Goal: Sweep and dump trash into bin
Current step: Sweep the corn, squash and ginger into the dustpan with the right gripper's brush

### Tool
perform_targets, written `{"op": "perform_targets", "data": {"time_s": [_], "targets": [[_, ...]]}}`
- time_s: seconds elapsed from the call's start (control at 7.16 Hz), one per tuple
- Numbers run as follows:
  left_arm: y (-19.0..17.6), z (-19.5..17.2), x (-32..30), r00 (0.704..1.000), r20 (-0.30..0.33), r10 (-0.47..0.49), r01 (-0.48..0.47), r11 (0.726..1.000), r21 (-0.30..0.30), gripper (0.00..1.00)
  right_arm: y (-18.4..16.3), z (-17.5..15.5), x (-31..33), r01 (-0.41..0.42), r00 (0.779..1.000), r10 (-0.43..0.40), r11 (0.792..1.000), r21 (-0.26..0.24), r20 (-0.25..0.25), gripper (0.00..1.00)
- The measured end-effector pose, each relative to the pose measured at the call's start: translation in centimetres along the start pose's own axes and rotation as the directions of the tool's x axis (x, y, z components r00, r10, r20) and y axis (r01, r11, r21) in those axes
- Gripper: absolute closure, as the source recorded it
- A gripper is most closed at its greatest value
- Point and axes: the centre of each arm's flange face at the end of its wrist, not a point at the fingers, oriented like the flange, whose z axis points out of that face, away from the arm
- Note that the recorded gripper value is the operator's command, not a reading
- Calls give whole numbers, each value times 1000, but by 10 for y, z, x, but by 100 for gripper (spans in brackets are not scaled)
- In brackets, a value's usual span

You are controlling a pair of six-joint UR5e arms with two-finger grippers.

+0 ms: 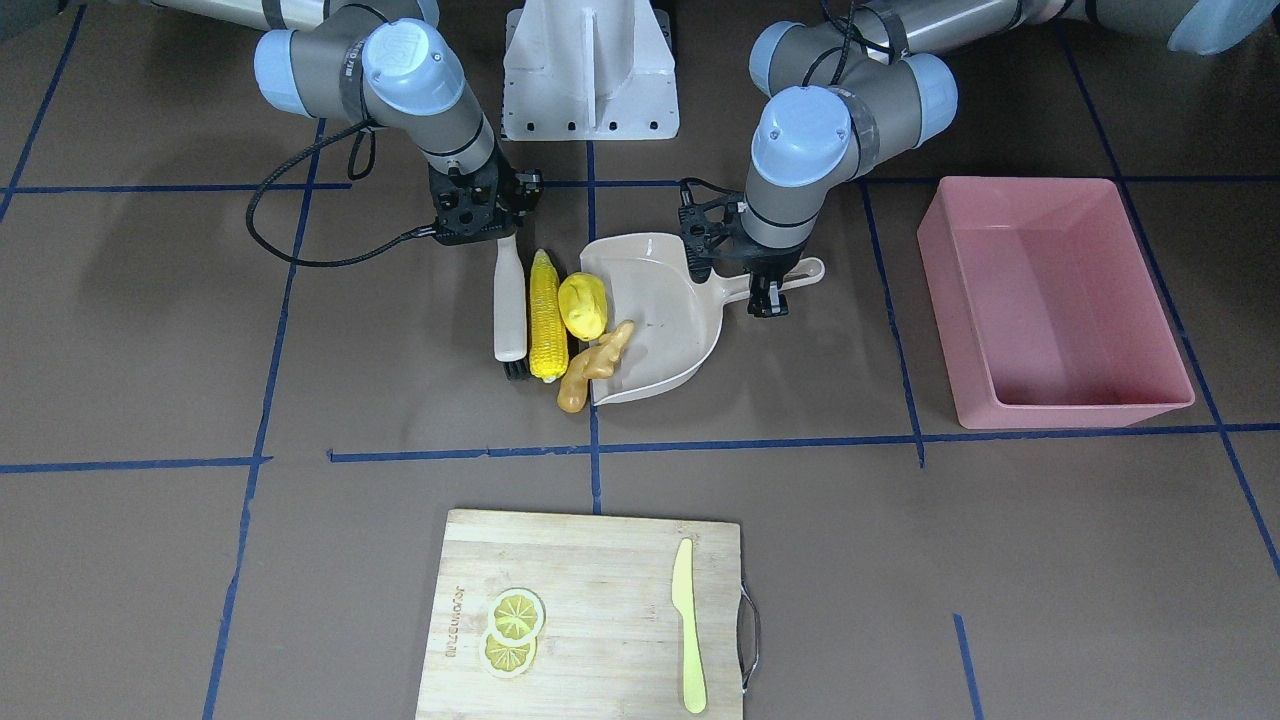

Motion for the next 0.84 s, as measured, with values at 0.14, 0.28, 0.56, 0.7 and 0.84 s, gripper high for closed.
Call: {"op": "perform_targets", "data": {"time_s": [0.14, 0.28, 0.56, 0.7, 0.84], "targets": [[-9, 2, 3, 1000, -5, -16, 16, 1000, 2, 82, -1, -1, -12, 3, 1000, -3, 1000, 1, 11, 100], [-17, 4, 7, 1000, -11, -27, 27, 1000, 4, 82, -2, -2, -25, 1, 1000, -1, 1000, 2, 20, 100], [-26, 5, 9, 999, -14, -36, 36, 999, 11, 82, -4, -2, -39, -5, 1000, 5, 1000, 1, 28, 100], [-28, 4, 9, 999, -14, -37, 38, 999, 15, 82, -4, -3, -41, -5, 999, 4, 1000, 2, 32, 100], [-28, 4, 9, 999, -11, -33, 34, 999, 26, 82, -6, -8, -43, -5, 999, 5, 1000, 8, 41, 100]]}}
